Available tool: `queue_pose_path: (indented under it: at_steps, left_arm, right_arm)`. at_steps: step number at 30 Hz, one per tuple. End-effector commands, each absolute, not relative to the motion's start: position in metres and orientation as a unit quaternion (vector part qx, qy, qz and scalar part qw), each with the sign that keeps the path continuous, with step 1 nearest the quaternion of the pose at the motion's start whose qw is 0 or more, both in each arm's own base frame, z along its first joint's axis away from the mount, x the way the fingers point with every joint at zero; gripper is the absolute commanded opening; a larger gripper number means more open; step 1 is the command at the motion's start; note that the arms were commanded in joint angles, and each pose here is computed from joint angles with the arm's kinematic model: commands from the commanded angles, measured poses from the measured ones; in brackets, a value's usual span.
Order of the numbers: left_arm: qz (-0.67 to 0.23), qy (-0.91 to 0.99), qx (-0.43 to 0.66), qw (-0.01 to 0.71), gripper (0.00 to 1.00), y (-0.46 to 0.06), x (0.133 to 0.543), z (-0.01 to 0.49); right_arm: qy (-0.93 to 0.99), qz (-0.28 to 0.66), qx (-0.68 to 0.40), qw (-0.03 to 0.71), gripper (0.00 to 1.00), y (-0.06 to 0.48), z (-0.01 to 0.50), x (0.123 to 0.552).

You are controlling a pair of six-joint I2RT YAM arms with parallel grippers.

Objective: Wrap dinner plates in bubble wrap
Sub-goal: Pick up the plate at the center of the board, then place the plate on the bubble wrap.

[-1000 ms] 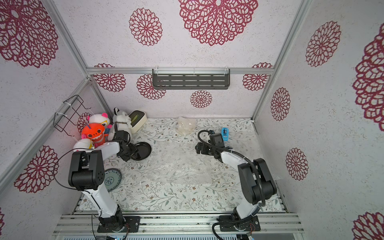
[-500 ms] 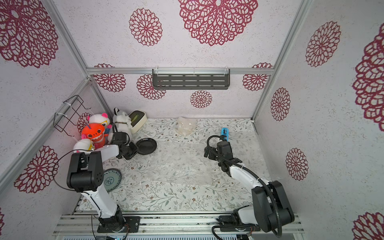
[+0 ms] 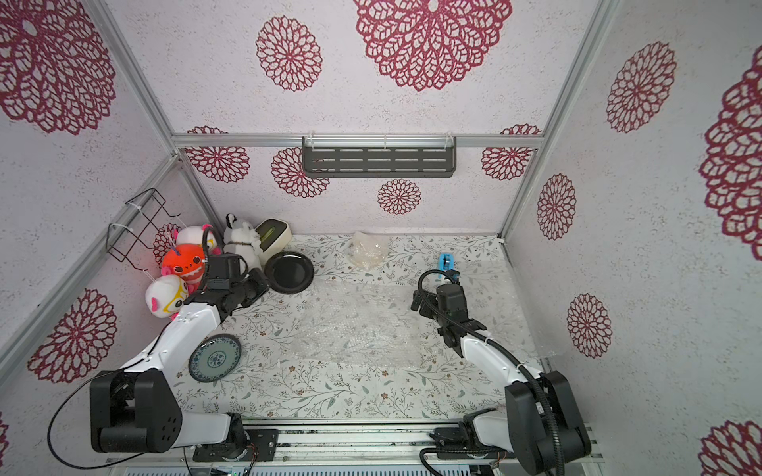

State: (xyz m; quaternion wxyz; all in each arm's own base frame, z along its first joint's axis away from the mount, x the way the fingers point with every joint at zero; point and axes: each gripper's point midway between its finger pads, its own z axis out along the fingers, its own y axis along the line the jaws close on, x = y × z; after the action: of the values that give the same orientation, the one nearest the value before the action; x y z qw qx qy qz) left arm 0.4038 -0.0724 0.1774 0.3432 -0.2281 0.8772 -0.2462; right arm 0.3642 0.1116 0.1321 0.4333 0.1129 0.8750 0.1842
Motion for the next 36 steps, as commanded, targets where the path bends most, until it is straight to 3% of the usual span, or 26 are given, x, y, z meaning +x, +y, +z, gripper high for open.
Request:
queue_pose_path:
  at_steps: [1, 7, 15, 26, 27, 29, 31, 36]
  left_arm:
    - [-0.334, 0.899, -0.126, 0.253, 0.0, -0.154, 0.389, 0.161]
    - [-0.358, 0.918, -0.032, 0.168, 0.0, -0.227, 0.384, 0.118]
    - [-0.329, 0.938, -0.007, 0.111, 0.0, -0.229, 0.378, 0.064]
    - [-0.332, 0.935, 0.004, 0.121, 0.0, -0.23, 0.38, 0.044]
    - [-0.33, 0.936, 0.002, 0.119, 0.04, -0.23, 0.381, 0.041]
    - [-0.314, 0.942, -0.002, 0.116, 0.3, -0.226, 0.381, 0.035]
    - [-0.294, 0.948, -0.008, 0.121, 0.47, -0.217, 0.377, 0.039]
    - [-0.218, 0.965, -0.046, 0.135, 0.68, -0.174, 0.343, 0.071]
  right_arm:
    - [0.871, 0.238, 0.089, 0.421, 0.99, 0.135, 0.14, 0.372]
    - [0.872, 0.264, 0.09, 0.403, 0.99, 0.146, 0.137, 0.379]
    - [0.869, 0.29, 0.084, 0.392, 0.97, 0.156, 0.135, 0.378]
    - [0.869, 0.308, 0.075, 0.38, 0.95, 0.165, 0.132, 0.381]
    - [0.869, 0.31, 0.073, 0.379, 0.95, 0.166, 0.132, 0.381]
    - [0.868, 0.313, 0.072, 0.378, 0.95, 0.167, 0.132, 0.381]
    - [0.868, 0.315, 0.07, 0.377, 0.95, 0.169, 0.132, 0.38]
    - [0.863, 0.319, 0.065, 0.385, 0.97, 0.17, 0.14, 0.379]
